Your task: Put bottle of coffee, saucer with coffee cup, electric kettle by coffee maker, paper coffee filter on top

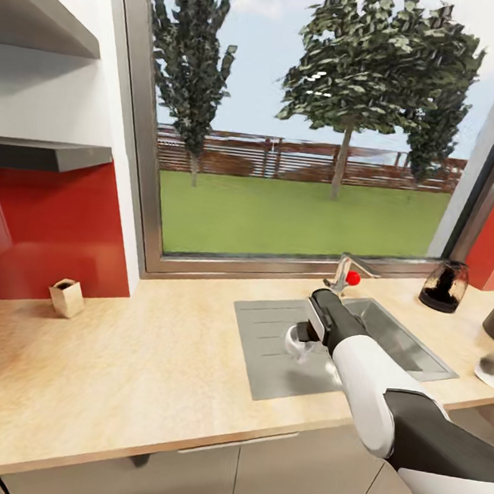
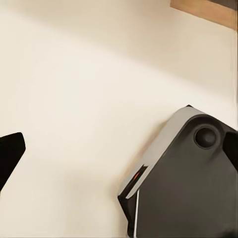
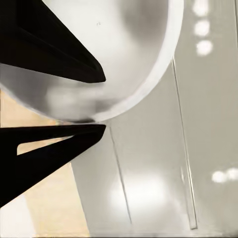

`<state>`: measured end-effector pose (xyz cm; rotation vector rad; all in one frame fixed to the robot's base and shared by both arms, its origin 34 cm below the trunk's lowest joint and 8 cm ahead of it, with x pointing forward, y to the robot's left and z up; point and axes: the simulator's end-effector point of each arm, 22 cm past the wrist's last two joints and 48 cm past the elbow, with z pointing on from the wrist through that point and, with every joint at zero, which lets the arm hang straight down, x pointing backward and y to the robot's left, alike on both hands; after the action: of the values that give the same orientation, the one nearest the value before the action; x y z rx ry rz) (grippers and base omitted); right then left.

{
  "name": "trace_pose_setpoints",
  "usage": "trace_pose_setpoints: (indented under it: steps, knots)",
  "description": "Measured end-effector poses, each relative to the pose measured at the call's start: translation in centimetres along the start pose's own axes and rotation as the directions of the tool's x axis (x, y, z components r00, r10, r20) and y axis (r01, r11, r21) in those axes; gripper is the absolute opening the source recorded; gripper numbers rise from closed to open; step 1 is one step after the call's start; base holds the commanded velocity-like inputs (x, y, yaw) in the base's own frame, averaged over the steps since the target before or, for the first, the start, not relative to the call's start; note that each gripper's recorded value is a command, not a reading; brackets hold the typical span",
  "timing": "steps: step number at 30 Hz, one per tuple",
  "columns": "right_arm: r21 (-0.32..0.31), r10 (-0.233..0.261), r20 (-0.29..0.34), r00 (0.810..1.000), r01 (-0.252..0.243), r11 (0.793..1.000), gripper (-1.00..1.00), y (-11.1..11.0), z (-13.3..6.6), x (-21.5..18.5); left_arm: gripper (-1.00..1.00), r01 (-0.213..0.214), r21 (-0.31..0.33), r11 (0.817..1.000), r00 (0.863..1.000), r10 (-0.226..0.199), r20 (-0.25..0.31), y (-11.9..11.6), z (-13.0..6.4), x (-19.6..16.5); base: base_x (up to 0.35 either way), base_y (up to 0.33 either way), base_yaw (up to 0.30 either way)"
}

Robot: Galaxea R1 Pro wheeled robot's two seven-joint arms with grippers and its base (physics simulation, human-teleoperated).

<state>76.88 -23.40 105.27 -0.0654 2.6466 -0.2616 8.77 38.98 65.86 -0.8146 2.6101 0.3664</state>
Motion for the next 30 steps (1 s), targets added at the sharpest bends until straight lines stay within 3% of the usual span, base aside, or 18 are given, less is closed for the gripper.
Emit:
trace_pose_setpoints:
  steps: [9, 11, 21, 30]
  knots:
    - [0.06, 0.047, -0.004, 0.999, -0.046, 0.997, -1.0, -5.6, 0.7, 0.5, 1.0, 0.003, 0.005, 1.0, 1.0, -0.003, 0.005, -0.2, 0.1, -0.1, -0.001, 0.0, -0.277]
    - [0.069, 0.076, -0.012, 0.997, -0.075, 0.995, -1.0, -9.1, 1.2, 1.1, 1.0, 0.004, 0.009, 1.0, 1.0, -0.005, 0.01, -0.4, 0.1, -0.3, 0.0, 0.0, -0.276]
    - [0.097, 0.131, -0.021, 0.991, -0.128, 0.987, -1.0, -14.6, 2.8, 3.3, 1.0, 0.008, 0.018, 1.0, 1.0, -0.009, 0.024, -0.8, 0.3, -0.9, 0.0, 0.0, -0.276]
    - [0.168, 0.193, -0.034, 0.981, -0.185, 0.968, -1.0, -23.1, 4.4, 7.5, 1.0, 0.011, 0.026, 1.0, 0.999, -0.012, 0.036, -1.1, 0.4, -1.4, 0.0, 0.0, -0.267]
